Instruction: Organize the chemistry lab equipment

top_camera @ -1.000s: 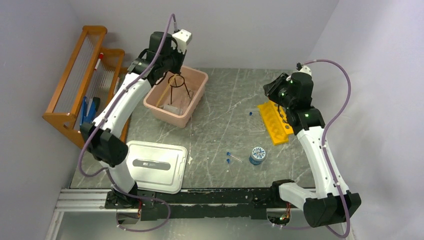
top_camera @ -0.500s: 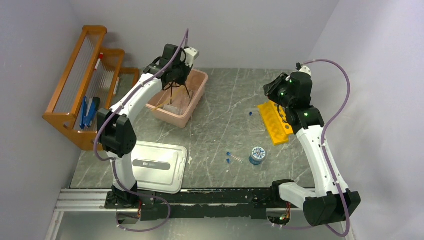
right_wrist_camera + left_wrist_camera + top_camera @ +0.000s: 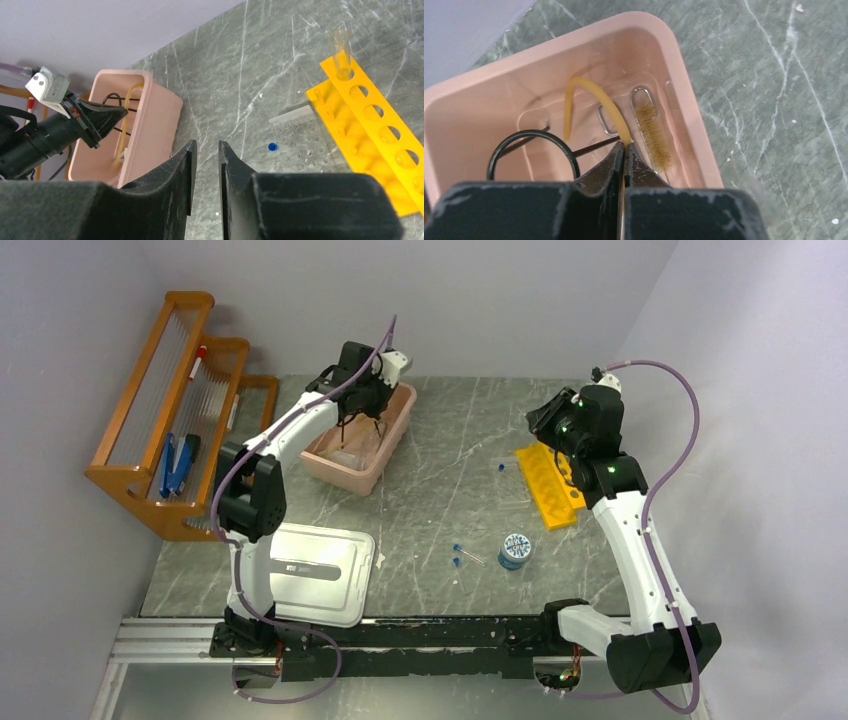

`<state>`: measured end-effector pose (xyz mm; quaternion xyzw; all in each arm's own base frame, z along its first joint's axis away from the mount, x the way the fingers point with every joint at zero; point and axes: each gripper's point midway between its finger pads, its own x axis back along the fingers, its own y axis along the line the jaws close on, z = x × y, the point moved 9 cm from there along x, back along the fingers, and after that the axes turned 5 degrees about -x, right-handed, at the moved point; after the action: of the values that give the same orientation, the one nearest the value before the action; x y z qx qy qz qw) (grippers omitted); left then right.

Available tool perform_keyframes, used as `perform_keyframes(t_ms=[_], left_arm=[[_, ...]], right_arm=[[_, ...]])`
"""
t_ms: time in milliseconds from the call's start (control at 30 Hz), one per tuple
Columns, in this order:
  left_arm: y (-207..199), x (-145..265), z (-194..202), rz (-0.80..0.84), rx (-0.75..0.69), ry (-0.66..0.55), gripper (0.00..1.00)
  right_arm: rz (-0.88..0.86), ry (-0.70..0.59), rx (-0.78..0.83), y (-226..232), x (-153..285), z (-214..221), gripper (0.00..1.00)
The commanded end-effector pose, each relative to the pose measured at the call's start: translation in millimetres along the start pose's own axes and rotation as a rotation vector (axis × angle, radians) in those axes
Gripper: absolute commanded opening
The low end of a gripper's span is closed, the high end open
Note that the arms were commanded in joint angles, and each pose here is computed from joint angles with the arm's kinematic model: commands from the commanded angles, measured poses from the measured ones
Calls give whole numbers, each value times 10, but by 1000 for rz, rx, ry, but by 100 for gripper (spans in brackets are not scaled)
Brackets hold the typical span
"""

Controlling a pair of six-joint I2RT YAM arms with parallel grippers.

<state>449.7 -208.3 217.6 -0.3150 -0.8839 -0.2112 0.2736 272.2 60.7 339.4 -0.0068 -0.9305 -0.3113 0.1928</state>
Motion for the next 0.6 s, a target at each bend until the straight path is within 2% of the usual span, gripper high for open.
perform_keyframes(t_ms=[0, 133, 233, 367, 467, 567], left_arm=[[-49, 46, -67, 66, -29, -101, 9], [-91, 83, -9, 67, 18, -89, 32], [-65, 224, -120, 44, 51, -116, 47], [-50, 566, -432, 48, 88, -224, 58], [-60, 823, -611, 56, 118, -296, 63], [-103, 1049, -711, 86, 142, -343, 68]], right_arm=[[3, -20, 0, 4, 65, -15, 26], [11, -9, 13, -8, 63, -4, 28], [9, 19, 37, 0, 56, 2, 30], [18, 53, 76, 3, 48, 51, 33], [14, 90, 109, 21, 47, 145, 36], [-22, 185, 181, 84, 38, 336, 39]])
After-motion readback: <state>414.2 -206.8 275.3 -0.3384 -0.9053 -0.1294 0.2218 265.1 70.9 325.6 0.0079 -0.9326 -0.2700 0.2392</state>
